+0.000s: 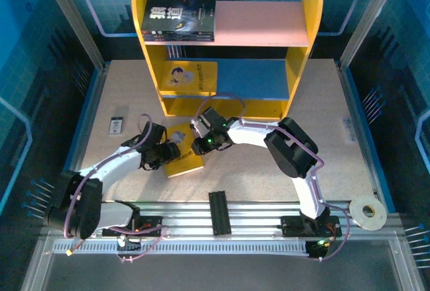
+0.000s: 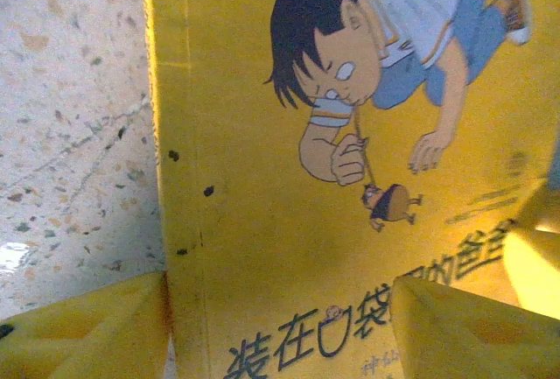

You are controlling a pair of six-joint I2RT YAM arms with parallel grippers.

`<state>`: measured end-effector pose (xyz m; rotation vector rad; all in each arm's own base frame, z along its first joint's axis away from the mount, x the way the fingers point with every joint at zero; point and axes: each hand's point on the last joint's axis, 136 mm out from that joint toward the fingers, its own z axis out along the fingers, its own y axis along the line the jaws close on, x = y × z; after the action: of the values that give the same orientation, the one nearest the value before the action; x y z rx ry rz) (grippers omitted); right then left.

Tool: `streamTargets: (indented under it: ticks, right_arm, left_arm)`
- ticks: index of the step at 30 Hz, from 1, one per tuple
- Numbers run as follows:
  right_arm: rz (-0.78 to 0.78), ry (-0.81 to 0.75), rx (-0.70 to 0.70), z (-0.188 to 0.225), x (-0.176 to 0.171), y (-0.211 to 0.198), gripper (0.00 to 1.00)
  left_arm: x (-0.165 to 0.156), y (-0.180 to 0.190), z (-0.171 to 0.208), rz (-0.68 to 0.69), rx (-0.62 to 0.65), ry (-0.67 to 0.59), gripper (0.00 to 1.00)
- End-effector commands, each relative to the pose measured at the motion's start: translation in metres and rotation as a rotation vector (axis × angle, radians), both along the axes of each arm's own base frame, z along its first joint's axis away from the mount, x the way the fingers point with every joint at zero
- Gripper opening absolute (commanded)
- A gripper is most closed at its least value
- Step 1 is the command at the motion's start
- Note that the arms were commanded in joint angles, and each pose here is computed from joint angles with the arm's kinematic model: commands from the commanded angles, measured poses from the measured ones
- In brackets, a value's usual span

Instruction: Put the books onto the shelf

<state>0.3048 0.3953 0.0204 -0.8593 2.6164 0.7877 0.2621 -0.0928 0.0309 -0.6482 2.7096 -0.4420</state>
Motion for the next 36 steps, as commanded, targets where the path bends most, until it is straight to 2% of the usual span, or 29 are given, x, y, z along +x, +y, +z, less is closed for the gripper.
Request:
streamTargets:
  ticks: [1,11,22,28,32,36]
  right_arm:
    - [0.029,0.103,-0.095,-0.048,-0.032,-0.013,0.27]
    - [0.025,0.139,-0.052,-0.049,-0.035,-0.015,0.27]
    - [0.030,0.152,-0.033,-0.048,-0.036,-0.015,0.27]
    - [0.028,0.148,-0.028,-0.046,-0.034,-0.016,0.28]
    - [0.019,0.141,-0.023,-0.044,-0.030,-0.020,0.31]
    - [0.013,0.135,-0.019,-0.040,-0.027,-0.022,0.35]
  left_arm:
    - [0.041,-0.055,0.051,-0.127,-0.258,-0.210,0.65]
    - [0.043,-0.069,0.084,-0.165,-0.404,-0.337,0.66]
    - [0.041,-0.065,0.101,-0.151,-0.462,-0.386,0.66]
    - [0.040,-0.058,0.093,-0.138,-0.409,-0.350,0.65]
    - [0.037,-0.046,0.086,-0.123,-0.317,-0.318,0.62]
    - [0.033,-0.035,0.081,-0.114,-0.237,-0.292,0.53]
